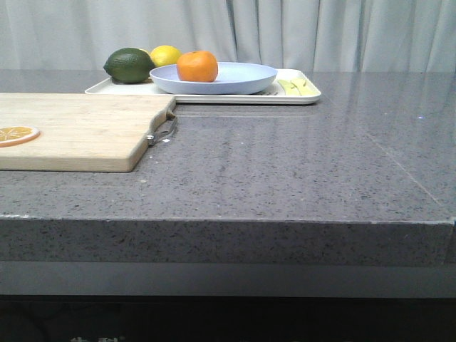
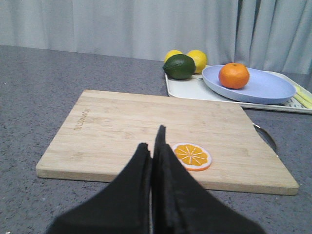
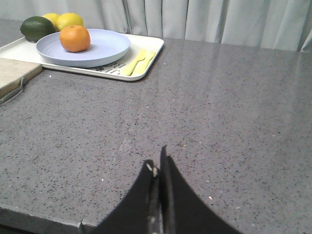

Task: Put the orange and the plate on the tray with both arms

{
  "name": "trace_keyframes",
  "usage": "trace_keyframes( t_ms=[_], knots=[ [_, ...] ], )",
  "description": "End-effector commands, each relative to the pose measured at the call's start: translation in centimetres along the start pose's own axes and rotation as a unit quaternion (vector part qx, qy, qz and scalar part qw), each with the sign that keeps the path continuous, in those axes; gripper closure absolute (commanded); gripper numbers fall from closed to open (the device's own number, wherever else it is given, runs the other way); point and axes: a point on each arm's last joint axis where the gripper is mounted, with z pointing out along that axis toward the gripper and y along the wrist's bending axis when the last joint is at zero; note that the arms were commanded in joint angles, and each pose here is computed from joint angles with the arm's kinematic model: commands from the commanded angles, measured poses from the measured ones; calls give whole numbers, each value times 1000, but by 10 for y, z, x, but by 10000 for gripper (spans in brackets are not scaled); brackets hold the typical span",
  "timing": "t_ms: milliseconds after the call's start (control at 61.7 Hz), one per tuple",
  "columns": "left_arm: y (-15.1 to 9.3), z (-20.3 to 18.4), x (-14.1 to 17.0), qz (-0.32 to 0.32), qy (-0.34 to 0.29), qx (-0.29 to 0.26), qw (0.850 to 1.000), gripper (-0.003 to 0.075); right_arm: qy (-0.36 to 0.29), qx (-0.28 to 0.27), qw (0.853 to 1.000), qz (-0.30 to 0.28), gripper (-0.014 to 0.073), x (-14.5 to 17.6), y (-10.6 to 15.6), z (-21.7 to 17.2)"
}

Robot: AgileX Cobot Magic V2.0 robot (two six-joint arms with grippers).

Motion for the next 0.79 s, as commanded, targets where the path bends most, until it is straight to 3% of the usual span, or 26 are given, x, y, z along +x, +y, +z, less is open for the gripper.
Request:
trace_keyframes(
  t_ms=[0,389,778],
  knots=[
    [1,-5,0,-8,-65,-7,998,738,-51,6,999,-5,656,-15,-1,-2],
    [9,20,61,-8,-53,-15,998,738,-50,6,999,-5,656,-15,-1,-2],
    [8,20,60,-8,-55,-15,998,738,-50,6,999,-5,656,-15,-1,-2]
  ],
)
